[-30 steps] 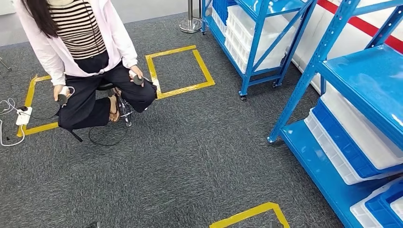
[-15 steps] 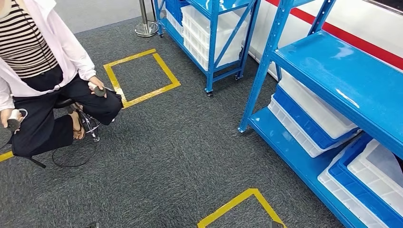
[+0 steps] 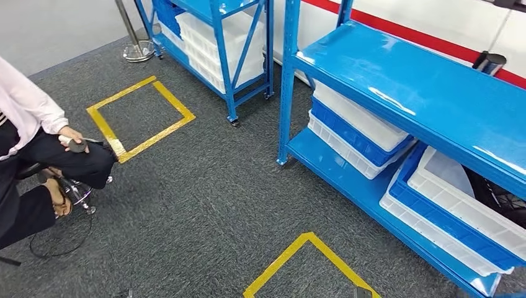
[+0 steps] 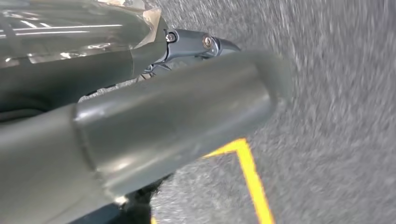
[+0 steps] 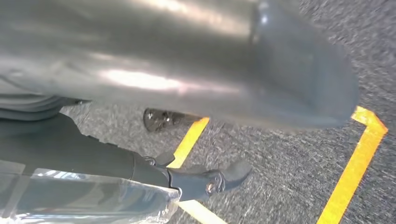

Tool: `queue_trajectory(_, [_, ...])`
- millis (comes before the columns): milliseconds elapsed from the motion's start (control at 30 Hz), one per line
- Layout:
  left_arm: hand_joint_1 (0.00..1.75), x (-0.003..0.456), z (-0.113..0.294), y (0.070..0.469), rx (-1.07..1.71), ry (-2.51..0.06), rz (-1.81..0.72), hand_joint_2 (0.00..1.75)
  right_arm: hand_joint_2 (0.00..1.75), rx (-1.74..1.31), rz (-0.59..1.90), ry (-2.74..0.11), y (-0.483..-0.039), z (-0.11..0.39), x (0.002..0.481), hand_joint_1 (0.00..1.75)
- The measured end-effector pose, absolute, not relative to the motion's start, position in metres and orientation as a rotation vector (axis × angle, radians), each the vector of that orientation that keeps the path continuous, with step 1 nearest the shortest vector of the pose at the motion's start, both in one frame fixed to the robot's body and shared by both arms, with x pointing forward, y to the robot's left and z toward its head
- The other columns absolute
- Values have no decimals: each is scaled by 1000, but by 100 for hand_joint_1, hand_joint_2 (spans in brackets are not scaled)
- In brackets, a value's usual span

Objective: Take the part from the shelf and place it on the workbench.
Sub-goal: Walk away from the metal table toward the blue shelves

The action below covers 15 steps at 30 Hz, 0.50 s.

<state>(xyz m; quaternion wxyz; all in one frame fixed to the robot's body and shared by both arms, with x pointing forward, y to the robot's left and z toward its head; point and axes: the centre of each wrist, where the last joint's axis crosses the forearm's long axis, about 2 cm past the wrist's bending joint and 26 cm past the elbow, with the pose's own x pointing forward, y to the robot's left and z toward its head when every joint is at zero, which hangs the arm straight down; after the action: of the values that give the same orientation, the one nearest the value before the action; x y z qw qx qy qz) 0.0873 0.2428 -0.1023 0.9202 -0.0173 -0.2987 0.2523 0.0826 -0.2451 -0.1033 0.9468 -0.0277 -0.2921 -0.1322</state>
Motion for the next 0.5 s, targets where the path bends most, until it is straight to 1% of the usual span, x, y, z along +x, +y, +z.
queue_trajectory(500, [0,85,-103,245,-20,-609,525,0,0,-52,-260,-587,-243,-102,86,0])
